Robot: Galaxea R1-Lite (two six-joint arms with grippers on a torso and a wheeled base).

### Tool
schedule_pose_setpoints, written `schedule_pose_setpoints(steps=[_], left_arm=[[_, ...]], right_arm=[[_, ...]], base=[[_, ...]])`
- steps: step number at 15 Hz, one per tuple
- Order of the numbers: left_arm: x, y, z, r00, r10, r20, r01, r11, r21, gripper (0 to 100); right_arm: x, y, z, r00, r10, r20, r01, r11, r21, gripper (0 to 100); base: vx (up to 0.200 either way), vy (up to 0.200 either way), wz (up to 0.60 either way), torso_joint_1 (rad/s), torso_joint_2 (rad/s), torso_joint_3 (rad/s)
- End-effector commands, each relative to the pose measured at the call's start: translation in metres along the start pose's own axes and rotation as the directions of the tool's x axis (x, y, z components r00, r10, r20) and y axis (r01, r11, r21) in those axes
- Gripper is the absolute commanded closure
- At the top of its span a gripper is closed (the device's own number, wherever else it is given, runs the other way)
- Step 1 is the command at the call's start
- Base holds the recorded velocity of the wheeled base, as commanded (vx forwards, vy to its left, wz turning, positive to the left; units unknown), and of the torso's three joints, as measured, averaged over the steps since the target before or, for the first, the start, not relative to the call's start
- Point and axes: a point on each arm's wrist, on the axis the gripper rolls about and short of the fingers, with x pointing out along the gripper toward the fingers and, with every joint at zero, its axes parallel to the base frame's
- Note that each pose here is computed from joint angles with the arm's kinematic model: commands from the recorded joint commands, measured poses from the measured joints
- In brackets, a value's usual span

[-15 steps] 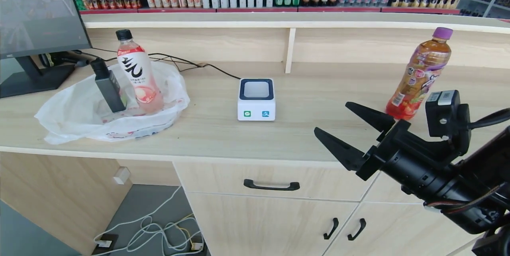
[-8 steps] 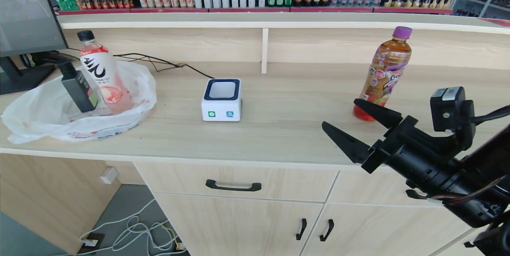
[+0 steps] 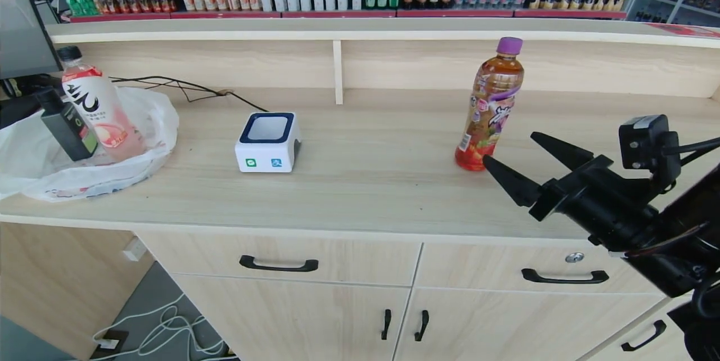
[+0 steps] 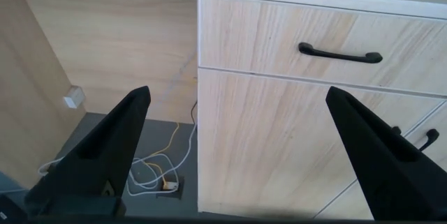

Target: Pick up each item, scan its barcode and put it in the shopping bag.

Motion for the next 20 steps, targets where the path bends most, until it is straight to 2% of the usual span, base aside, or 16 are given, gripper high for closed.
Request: schedule_pose_setpoints(steps=[1,7,10,13,16,18,20], left_arm=[[0.000,0.000,0.000,1.000,0.001,0.001,-0.001,1.000,0.000,0],[0.000,0.000,0.000,1.000,0.001,0.001,-0.001,1.000,0.002,0],[0.000,0.000,0.000,1.000,0.001,0.001,-0.001,1.000,0.002,0],[0.000,0.000,0.000,1.000,0.001,0.001,-0.001,1.000,0.002,0],[0.000,0.000,0.000,1.000,0.001,0.001,-0.001,1.000,0.002,0],[0.000,0.000,0.000,1.000,0.001,0.001,-0.001,1.000,0.002,0],[0.000,0.000,0.000,1.000,0.001,0.001,-0.001,1.000,0.002,0]], right_arm=[[0.011,-0.005,-0.002,1.000,-0.010,0.014,0.010,1.000,-0.008,0],[0.049,-0.011,-0.019,0.996,-0.084,0.027,0.085,0.996,-0.015,0],[0.065,-0.004,-0.018,0.989,-0.138,0.059,0.134,0.989,0.064,0],[0.066,-0.015,-0.027,0.985,-0.170,0.037,0.168,0.984,0.056,0],[0.067,-0.016,-0.029,0.982,-0.187,0.033,0.185,0.982,0.043,0],[0.072,-0.017,-0.027,0.965,-0.259,0.048,0.257,0.965,0.040,0],[0.072,-0.017,-0.029,0.965,-0.260,0.042,0.259,0.965,0.040,0]], base=[[0.000,0.000,0.00,0.000,0.00,0.000],[0.000,0.000,0.00,0.000,0.00,0.000],[0.000,0.000,0.00,0.000,0.00,0.000],[0.000,0.000,0.00,0.000,0.00,0.000],[0.000,0.000,0.00,0.000,0.00,0.000],[0.000,0.000,0.00,0.000,0.00,0.000],[0.000,0.000,0.00,0.000,0.00,0.000]])
